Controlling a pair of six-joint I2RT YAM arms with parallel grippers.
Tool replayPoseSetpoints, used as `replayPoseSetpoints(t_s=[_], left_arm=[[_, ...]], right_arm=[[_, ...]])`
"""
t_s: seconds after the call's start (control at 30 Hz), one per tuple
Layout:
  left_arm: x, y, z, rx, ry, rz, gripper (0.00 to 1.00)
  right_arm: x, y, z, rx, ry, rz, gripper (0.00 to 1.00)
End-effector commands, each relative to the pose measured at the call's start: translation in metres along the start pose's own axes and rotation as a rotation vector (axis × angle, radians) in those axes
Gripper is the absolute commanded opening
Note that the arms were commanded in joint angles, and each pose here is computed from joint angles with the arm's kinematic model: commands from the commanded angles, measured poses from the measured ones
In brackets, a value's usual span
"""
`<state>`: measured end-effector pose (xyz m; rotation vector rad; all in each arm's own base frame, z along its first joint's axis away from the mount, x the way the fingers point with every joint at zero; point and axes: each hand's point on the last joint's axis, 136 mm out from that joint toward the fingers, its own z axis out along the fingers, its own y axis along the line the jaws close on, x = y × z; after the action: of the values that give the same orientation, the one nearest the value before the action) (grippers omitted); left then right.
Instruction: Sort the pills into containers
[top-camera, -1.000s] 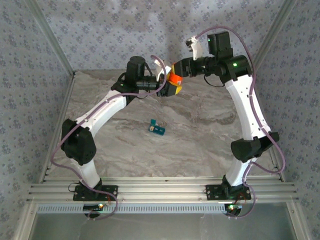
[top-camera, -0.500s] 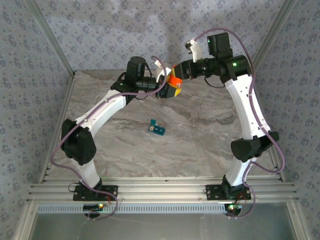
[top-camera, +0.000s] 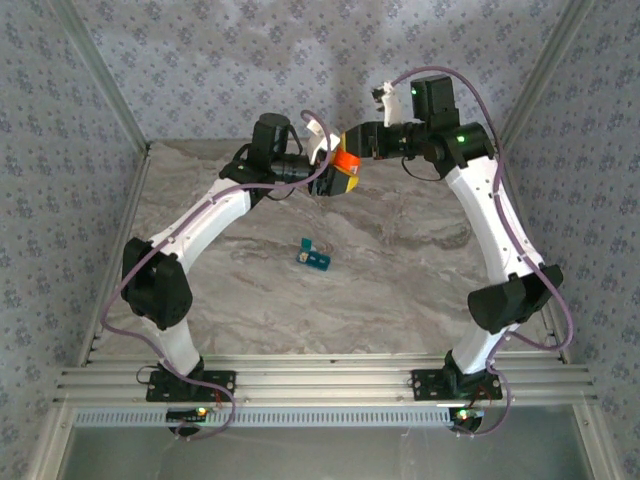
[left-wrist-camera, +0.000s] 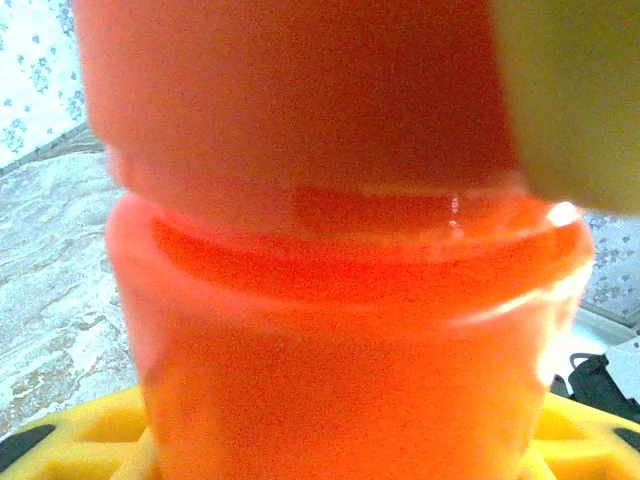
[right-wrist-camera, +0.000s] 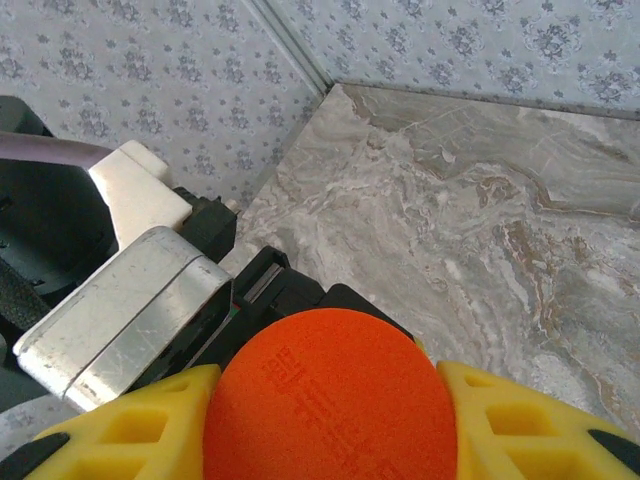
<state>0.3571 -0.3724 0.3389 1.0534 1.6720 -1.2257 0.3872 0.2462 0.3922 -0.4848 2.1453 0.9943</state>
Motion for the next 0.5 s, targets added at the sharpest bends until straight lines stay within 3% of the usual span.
replayPoseSetpoints(t_s=[0.0,0.1,0.47], left_arm=[[-0.114,-0.024,-0.045,-0.078,-0.313,0.301,0.0],[-0.112,-0.019,-0.045,-0.094,-0.312,0.297,0.0],[-0.102,-0.001,-0.039,-0.144,-0.297,0.274,0.0]], right_arm=[[0.077,-0.015,0.014,0.05,0.279,0.242,0.03],[0.069,-0.017,0.012,0.045,0.252,0.263,0.05],[0.03,-0.015,-0.007,0.035,0.12,0.307,0.28]])
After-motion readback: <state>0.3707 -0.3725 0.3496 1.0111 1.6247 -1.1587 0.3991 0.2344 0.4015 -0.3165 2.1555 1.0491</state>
